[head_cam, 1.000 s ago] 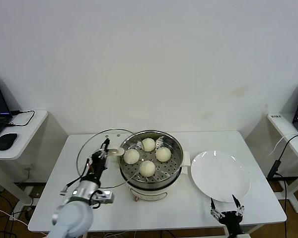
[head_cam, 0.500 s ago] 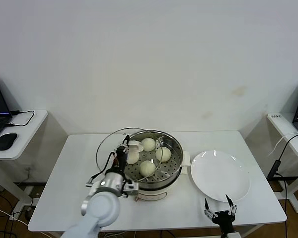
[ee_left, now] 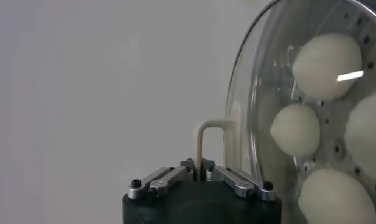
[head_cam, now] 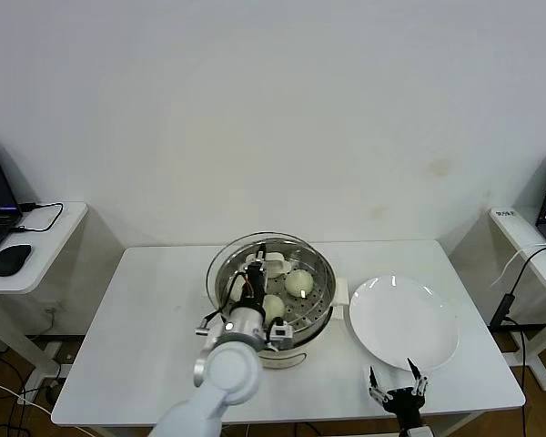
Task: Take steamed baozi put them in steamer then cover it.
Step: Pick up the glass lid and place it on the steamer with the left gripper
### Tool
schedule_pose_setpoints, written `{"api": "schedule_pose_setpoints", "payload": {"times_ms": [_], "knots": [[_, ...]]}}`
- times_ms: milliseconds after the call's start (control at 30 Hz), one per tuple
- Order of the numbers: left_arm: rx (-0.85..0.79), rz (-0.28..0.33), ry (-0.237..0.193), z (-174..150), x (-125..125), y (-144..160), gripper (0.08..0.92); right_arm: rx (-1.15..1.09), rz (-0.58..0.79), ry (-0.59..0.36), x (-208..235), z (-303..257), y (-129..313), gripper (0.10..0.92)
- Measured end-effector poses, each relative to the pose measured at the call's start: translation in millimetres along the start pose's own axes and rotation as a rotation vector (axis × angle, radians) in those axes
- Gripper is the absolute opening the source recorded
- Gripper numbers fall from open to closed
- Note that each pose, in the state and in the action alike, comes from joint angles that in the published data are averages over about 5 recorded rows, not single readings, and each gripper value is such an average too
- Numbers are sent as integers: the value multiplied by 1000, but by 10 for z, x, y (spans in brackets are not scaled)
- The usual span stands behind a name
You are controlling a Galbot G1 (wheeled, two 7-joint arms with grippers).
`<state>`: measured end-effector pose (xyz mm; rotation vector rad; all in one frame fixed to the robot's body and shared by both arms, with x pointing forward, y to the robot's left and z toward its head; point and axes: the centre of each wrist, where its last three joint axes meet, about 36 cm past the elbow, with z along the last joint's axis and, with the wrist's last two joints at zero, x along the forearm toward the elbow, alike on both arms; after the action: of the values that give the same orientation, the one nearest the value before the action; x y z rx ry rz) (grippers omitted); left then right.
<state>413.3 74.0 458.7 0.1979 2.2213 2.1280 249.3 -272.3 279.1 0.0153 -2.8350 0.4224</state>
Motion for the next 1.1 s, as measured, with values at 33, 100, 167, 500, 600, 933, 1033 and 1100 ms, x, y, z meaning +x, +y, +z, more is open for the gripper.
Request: {"api": "schedule_pose_setpoints", "payload": {"times_ms": [33,100,167,500,600,933,1033,1100], "knots": [[1,1,0,-33,-7,-7,136,1,0,0,2,2,1,823],[4,3,1,-92,-20,-23,136,3,-1,1,6,5,3,823],[6,5,3,-142,-34,-39,136,4,-2,1,7,7,6,823],[-3,11,21,-252,-85,-143,136,7,-12,0,8,10,35,823],[-8,11,28,-251,-95,-172,136,6,-17,0,8,11,48,823],[-13,11,35,-267,-107,-239,136,8,-30,-2,3,12,90,823],[-16,11,35,-269,-119,-253,136,9,-33,-1,9,17,96,823],[-17,11,36,-273,-125,-261,136,9,-34,-1,13,19,97,823]]}}
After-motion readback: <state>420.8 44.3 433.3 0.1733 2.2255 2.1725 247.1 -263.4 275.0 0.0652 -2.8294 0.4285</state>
